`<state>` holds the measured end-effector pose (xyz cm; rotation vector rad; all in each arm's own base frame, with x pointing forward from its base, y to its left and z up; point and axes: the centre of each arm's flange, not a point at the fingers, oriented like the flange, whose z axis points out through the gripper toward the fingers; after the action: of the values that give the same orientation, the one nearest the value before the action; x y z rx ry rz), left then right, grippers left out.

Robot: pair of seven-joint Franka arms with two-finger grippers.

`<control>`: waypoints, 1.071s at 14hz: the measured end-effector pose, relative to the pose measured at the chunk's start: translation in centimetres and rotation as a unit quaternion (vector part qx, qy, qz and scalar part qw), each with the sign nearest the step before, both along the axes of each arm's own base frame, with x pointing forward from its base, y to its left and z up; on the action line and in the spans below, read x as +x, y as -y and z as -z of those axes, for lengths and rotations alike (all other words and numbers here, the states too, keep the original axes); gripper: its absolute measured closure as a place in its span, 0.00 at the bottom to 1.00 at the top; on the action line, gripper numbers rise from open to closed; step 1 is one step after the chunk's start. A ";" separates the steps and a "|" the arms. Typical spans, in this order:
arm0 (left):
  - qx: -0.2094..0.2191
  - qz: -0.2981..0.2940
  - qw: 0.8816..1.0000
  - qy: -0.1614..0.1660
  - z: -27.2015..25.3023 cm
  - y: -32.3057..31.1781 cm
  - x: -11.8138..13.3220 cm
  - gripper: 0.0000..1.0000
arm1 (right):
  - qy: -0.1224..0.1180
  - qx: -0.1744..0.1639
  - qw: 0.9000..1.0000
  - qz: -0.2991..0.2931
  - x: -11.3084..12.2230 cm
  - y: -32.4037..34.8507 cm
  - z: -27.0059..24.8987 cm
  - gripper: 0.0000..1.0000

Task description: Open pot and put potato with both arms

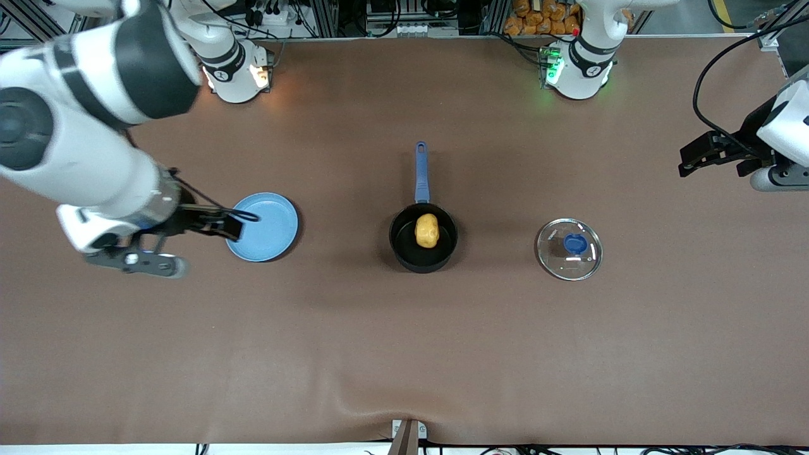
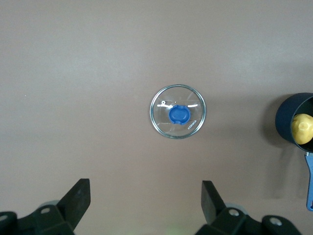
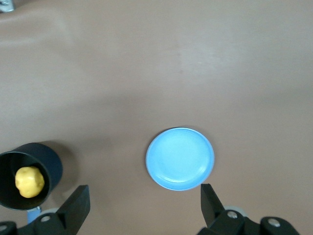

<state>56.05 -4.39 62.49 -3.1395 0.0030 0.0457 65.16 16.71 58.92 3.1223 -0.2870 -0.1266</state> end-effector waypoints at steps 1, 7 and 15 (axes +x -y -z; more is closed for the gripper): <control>-0.001 0.000 1.000 0.000 0.0 0.0 0.0 0.00 | 0.000 0.007 1.000 0.006 -0.1 2.0 -0.9 0.00; -0.009 -0.007 1.000 -0.001 0.0 -0.5 0.0 0.00 | 0.030 0.008 0.999 0.010 -3.9 4.9 -4.5 0.00; -0.015 -0.007 1.000 -0.001 0.0 -0.5 0.0 0.00 | 0.036 -0.015 0.998 -0.042 -9.5 9.2 -5.3 0.00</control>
<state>56.08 -3.92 62.49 -3.1690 -0.0191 0.0495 55.62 7.56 64.22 3.1082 -0.1552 -0.0108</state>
